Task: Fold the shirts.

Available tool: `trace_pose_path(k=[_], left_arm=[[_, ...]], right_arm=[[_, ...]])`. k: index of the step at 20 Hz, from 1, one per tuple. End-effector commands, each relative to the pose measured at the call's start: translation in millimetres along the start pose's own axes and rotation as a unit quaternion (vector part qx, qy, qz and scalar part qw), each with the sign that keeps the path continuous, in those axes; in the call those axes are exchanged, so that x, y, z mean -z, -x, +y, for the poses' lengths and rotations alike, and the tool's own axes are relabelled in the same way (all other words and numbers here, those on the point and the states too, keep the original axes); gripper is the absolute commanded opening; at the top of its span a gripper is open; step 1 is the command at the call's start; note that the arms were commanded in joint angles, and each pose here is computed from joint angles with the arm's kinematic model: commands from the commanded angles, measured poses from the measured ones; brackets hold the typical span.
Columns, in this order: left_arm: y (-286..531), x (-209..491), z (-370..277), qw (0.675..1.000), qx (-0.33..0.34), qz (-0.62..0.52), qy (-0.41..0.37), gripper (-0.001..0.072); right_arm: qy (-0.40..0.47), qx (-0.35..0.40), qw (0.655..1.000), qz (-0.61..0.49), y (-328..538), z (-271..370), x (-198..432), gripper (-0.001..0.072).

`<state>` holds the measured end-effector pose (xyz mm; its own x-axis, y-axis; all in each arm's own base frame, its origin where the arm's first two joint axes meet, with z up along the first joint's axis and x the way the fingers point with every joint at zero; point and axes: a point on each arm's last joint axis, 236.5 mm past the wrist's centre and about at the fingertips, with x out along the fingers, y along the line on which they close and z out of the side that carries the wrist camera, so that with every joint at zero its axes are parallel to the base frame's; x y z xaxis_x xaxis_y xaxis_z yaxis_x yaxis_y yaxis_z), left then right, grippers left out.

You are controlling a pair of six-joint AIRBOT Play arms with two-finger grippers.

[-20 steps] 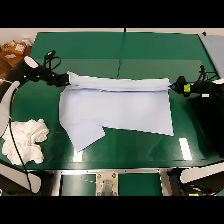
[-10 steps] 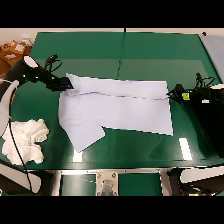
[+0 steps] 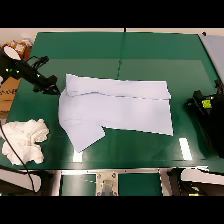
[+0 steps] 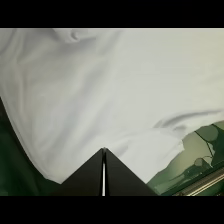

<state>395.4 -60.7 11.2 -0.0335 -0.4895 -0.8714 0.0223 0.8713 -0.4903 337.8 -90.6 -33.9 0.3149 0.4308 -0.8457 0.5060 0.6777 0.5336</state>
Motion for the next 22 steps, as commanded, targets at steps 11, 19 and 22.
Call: trace_pose_path(k=[11, 19, 22], left_arm=[[-85.4, 163.3, 29.3, 0.991, -0.034, -0.054, 0.118, 0.0573], [-118.2, 136.5, 28.3, 0.972, 0.030, -0.162, 0.167, 0.0571], [-111.9, 121.2, 14.5, 0.965, 0.066, -0.191, 0.166, 0.0347]], right_arm=[[-0.141, -0.043, 0.989, -0.022, -46.6, -15.1, 158.1, 0.0408], [-0.192, -0.025, 0.976, -0.099, -65.8, -46.0, 134.6, 0.0401], [-0.233, -0.046, 0.968, -0.084, -75.7, -41.5, 133.2, 0.0400]])
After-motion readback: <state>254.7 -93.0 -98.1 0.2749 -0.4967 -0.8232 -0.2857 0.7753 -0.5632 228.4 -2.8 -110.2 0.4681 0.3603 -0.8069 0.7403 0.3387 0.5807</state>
